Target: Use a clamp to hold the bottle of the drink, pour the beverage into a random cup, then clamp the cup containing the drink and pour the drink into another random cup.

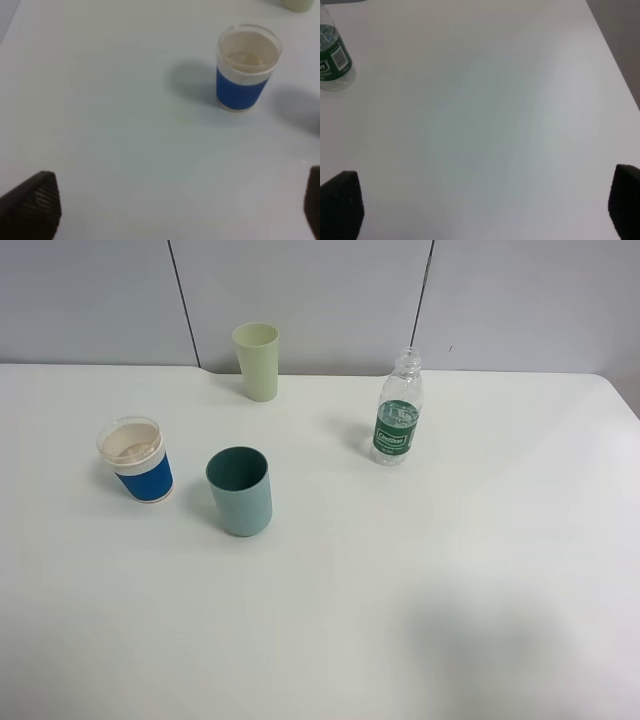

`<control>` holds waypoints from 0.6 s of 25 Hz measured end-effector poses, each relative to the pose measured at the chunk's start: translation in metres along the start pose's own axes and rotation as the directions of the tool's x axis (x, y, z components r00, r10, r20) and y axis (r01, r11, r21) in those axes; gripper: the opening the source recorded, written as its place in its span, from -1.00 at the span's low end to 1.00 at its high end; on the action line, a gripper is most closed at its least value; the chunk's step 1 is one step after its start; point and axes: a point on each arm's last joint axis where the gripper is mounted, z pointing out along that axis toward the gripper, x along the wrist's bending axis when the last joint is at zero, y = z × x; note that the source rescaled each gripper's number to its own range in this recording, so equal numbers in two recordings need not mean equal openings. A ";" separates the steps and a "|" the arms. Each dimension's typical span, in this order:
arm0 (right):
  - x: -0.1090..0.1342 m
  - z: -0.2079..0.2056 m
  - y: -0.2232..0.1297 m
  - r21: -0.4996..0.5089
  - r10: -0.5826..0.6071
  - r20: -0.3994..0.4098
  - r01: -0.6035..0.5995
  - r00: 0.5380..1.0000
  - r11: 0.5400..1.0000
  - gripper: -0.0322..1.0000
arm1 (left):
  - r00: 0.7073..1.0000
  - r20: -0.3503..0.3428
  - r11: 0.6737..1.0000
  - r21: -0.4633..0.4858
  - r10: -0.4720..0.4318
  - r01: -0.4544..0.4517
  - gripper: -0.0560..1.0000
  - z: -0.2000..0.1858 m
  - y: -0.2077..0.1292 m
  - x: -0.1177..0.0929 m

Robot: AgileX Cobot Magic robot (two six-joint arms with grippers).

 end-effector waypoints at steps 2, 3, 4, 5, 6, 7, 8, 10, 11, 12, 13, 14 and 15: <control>0.000 0.000 0.000 0.000 0.000 0.000 0.000 1.000 1.000 1.00 | 1.000 -0.007 1.000 0.000 -0.007 0.007 0.92 0.000 0.000 0.001; 0.000 0.000 0.000 0.000 0.000 0.000 0.000 1.000 1.000 1.00 | 1.000 -0.009 1.000 0.000 -0.009 0.009 0.92 0.000 0.000 0.001; 0.000 0.000 0.000 0.000 0.000 0.000 0.000 1.000 1.000 1.00 | 1.000 -0.009 1.000 0.000 -0.010 0.010 0.92 0.000 0.000 0.001; 0.000 0.000 0.000 0.000 0.000 0.000 0.000 1.000 1.000 1.00 | 1.000 -0.009 1.000 0.000 -0.011 0.011 0.92 0.000 0.000 0.001; 0.000 0.000 0.000 0.000 0.000 0.000 0.000 1.000 1.000 1.00 | 1.000 -0.009 1.000 0.000 -0.012 0.012 0.92 0.000 0.000 0.001; 0.000 0.000 0.000 0.000 0.000 0.000 0.000 1.000 1.000 1.00 | 1.000 -0.009 1.000 0.000 -0.013 0.013 0.92 0.000 0.000 0.001; 0.000 0.000 0.000 0.000 0.000 0.000 0.000 1.000 1.000 1.00 | 1.000 -0.010 1.000 0.000 -0.013 0.013 0.92 0.000 0.000 0.001; 0.000 0.000 0.000 0.000 0.000 0.000 0.000 1.000 1.000 1.00 | 1.000 -0.010 1.000 0.000 -0.013 0.013 0.92 0.000 0.000 0.001; 0.000 0.000 0.000 0.000 0.000 0.000 0.000 1.000 1.000 1.00 | 1.000 -0.011 1.000 0.000 -0.013 0.013 0.92 0.000 0.000 0.001; 0.000 0.000 0.000 0.000 0.000 0.000 0.000 1.000 1.000 1.00 | 1.000 -0.011 1.000 0.000 -0.013 0.013 0.92 0.000 0.000 0.001; 0.000 0.000 0.000 0.000 0.000 0.000 0.000 1.000 1.000 1.00 | 1.000 -0.011 1.000 0.000 -0.013 0.013 0.92 0.000 0.000 0.001; 0.000 0.000 0.000 0.000 0.000 0.000 0.000 1.000 1.000 1.00 | 1.000 -0.011 1.000 0.000 -0.013 0.013 0.92 0.000 0.000 0.001; 0.000 0.000 0.000 0.000 0.000 0.000 0.000 1.000 1.000 1.00 | 1.000 -0.011 1.000 0.000 -0.013 0.013 0.92 0.000 0.000 0.001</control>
